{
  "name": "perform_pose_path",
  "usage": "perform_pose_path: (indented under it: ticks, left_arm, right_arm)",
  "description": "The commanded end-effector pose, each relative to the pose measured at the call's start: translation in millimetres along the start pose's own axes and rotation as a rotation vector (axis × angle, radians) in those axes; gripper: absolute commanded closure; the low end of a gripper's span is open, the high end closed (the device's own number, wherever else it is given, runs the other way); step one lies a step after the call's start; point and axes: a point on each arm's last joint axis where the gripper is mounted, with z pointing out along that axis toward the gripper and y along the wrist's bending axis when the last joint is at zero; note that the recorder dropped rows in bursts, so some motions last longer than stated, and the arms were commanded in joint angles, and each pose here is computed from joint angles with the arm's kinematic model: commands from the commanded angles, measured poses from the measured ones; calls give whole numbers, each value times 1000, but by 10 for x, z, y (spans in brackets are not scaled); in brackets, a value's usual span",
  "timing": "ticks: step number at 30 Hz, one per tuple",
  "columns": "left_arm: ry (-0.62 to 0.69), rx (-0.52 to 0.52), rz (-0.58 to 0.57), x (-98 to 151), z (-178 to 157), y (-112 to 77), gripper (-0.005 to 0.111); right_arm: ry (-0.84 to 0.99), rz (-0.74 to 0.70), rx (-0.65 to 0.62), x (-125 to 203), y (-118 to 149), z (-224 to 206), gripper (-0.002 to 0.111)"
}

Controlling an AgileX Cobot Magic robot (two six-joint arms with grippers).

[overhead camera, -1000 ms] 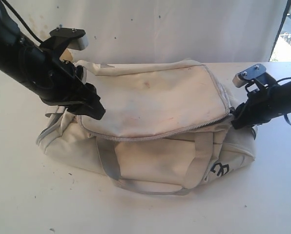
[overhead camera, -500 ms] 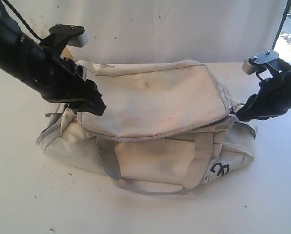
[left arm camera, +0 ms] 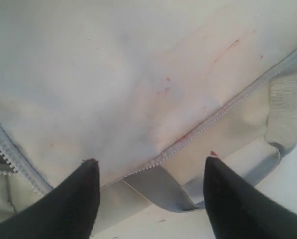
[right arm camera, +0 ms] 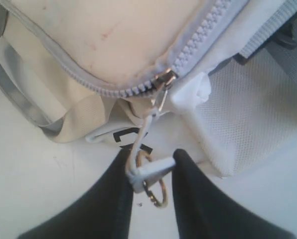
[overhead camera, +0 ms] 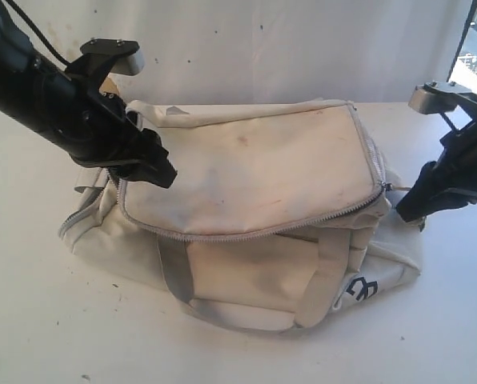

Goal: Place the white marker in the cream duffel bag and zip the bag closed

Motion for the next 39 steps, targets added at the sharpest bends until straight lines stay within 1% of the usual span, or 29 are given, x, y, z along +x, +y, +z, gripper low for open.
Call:
perform_pose_path:
  ticks: [1, 4, 6, 8, 10, 15, 17, 20, 22, 25, 29, 33, 35, 39]
  left_arm:
    - [-13, 25, -13, -18, -14, -39, 42]
    - [-16, 35, -12, -21, -14, -48, 42]
    - [-15, 59, 18, -20, -15, -70, 42]
    - [-21, 82, 38, -25, -8, -88, 42]
    - [-26, 91, 35, -30, -9, -96, 42]
    - [-29, 90, 34, -32, -9, -95, 42]
    - [-29, 90, 34, -32, -9, -95, 42]
    - [-26, 90, 35, -30, -9, -95, 42]
    - [-26, 90, 37, -30, -9, -95, 42]
    - [-30, 103, 45, -33, -1, -104, 42]
    - [-33, 149, 76, -38, 54, -124, 42]
    - [-29, 150, 58, -40, 125, -99, 42]
    - [-34, 159, 47, -46, 124, -107, 42]
    - [-56, 179, 39, -66, 127, -122, 42]
  right_arm:
    - [35, 63, -32, 43, 31, -18, 108]
    - [49, 149, -43, 54, 30, 14, 108]
    - [63, 222, -60, 66, 64, 58, 108]
    - [91, 231, -75, 89, 106, 135, 108]
    - [121, 219, -97, 89, 178, 225, 108]
    - [172, 176, -172, 21, 402, 400, 108]
    - [175, 156, -174, -4, 459, 433, 108]
    - [182, 187, -181, -21, 508, 454, 108]
    - [206, 233, -196, -7, 528, 448, 108]
    - [162, 294, -199, -51, 529, 455, 108]
    - [58, 346, -313, -199, 687, 480, 108]
    - [-13, 360, -283, -301, 738, 561, 108]
    - [5, 395, -283, -313, 752, 644, 108]
    - [39, 405, -288, -327, 771, 849, 108]
